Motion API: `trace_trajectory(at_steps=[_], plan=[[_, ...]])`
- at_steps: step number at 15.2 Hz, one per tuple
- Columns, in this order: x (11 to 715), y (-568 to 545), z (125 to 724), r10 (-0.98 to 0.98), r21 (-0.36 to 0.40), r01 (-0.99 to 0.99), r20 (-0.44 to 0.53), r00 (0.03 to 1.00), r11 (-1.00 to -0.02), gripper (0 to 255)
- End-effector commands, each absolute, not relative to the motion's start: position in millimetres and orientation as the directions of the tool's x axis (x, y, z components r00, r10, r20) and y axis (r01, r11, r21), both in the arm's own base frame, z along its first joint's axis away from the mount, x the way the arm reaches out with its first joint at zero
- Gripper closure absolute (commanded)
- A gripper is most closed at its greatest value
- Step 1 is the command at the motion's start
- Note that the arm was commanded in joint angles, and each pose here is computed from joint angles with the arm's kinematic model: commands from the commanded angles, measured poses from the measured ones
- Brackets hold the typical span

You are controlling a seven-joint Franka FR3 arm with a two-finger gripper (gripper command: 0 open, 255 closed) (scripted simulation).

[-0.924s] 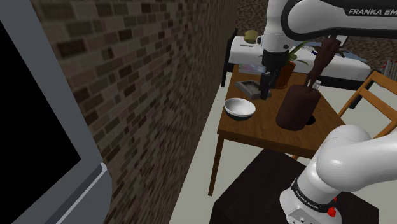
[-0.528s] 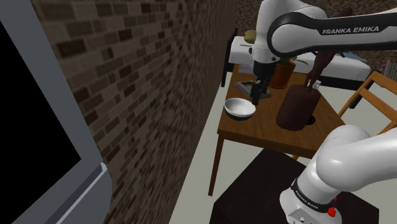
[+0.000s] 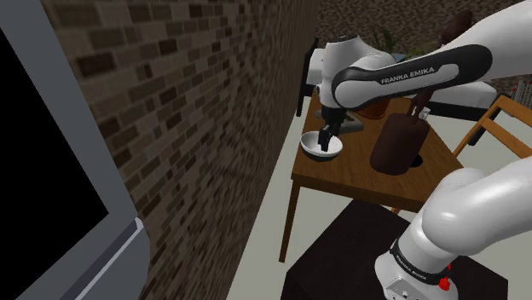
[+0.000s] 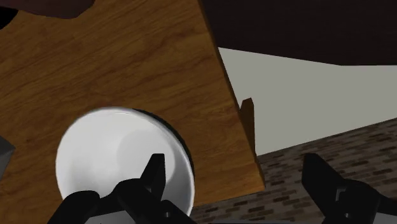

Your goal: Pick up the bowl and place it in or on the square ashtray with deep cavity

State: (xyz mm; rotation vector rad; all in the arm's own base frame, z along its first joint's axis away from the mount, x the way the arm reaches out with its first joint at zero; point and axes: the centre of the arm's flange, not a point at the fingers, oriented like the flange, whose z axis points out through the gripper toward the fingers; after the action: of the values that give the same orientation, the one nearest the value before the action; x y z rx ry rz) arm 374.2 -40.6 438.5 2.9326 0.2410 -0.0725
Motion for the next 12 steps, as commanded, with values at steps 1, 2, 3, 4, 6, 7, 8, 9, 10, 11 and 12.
trace_trajectory(at_steps=[1, 2, 3, 4, 6, 7, 8, 9, 10, 11, 12], plan=[[389, -46, 422, 0.164, 0.209, 0.172, -0.054, 0.985, -0.963, 0], [396, -49, 412, 0.167, 0.217, 0.174, -0.050, 0.985, -0.960, 0], [404, -53, 402, 0.170, 0.225, 0.177, -0.047, 0.984, -0.958, 0], [411, -56, 392, 0.173, 0.233, 0.179, -0.043, 0.984, -0.956, 0], [426, -62, 373, 0.179, 0.249, 0.183, -0.036, 0.983, -0.951, 0], [433, -66, 364, 0.182, 0.257, 0.185, -0.033, 0.983, -0.949, 0], [441, -69, 354, 0.186, 0.265, 0.187, -0.029, 0.982, -0.946, 0], [443, -70, 352, 0.186, 0.267, 0.187, -0.029, 0.982, -0.945, 0], [443, -71, 347, 0.186, 0.267, 0.187, -0.029, 0.982, -0.945, 0], [443, -73, 341, 0.186, 0.267, 0.187, -0.029, 0.982, -0.945, 0], [443, -74, 336, 0.186, 0.267, 0.187, -0.029, 0.982, -0.945, 0]])
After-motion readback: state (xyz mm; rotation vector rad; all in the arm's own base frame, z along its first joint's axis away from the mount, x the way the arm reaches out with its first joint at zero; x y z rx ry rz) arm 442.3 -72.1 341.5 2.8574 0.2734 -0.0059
